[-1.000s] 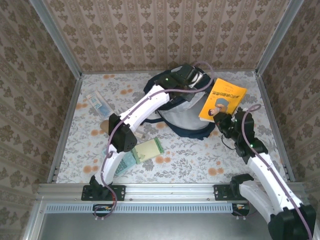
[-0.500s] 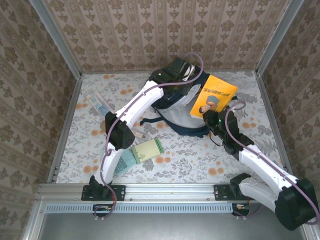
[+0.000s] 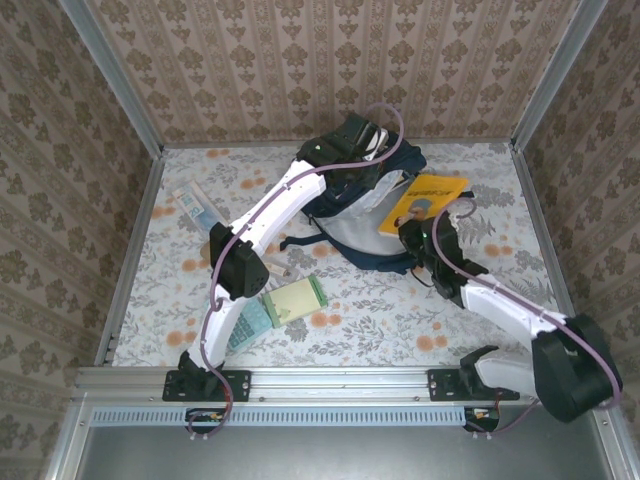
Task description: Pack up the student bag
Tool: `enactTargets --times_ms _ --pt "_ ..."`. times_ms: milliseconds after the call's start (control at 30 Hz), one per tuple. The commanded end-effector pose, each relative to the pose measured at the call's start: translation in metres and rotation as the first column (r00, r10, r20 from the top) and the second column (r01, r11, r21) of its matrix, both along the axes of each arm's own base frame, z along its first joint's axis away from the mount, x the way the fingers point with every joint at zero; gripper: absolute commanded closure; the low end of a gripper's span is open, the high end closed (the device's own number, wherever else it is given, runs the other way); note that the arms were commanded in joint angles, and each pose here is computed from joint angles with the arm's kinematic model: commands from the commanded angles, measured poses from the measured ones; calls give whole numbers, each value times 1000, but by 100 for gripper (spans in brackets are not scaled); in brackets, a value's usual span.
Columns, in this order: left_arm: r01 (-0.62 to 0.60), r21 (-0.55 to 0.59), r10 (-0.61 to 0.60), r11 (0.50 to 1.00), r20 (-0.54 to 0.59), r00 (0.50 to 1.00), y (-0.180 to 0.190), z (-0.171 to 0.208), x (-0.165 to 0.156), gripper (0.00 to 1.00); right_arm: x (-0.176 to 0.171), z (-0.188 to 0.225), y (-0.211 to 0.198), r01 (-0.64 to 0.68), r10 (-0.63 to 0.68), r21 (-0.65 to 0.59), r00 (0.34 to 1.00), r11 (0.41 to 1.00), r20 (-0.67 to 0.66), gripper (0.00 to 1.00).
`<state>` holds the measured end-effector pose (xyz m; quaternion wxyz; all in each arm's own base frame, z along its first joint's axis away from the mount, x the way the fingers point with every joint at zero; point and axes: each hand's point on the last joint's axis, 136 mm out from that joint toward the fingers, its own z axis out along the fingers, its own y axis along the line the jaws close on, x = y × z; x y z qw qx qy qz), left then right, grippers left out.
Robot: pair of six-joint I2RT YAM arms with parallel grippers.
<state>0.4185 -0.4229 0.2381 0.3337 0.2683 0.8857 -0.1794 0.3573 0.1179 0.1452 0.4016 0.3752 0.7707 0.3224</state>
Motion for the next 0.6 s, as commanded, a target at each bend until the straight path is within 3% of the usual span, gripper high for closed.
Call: enactTargets --times_ms 0,300,500,567 --pt "-15 -167 36 986 123 992 -2 80 1 100 38 85 32 -81 52 95 959 992 280 100" --pt "-16 -188 36 982 107 994 -5 85 -7 100 103 78 64 -85 8 193 930 978 367 100" --pt "3 -194 19 981 112 993 -10 90 -15 100 144 42 82 -33 -58 264 943 964 327 100" --pt "2 -189 19 982 110 994 -9 89 -16 100 153 30 93 -43 -42 264 951 964 306 93"
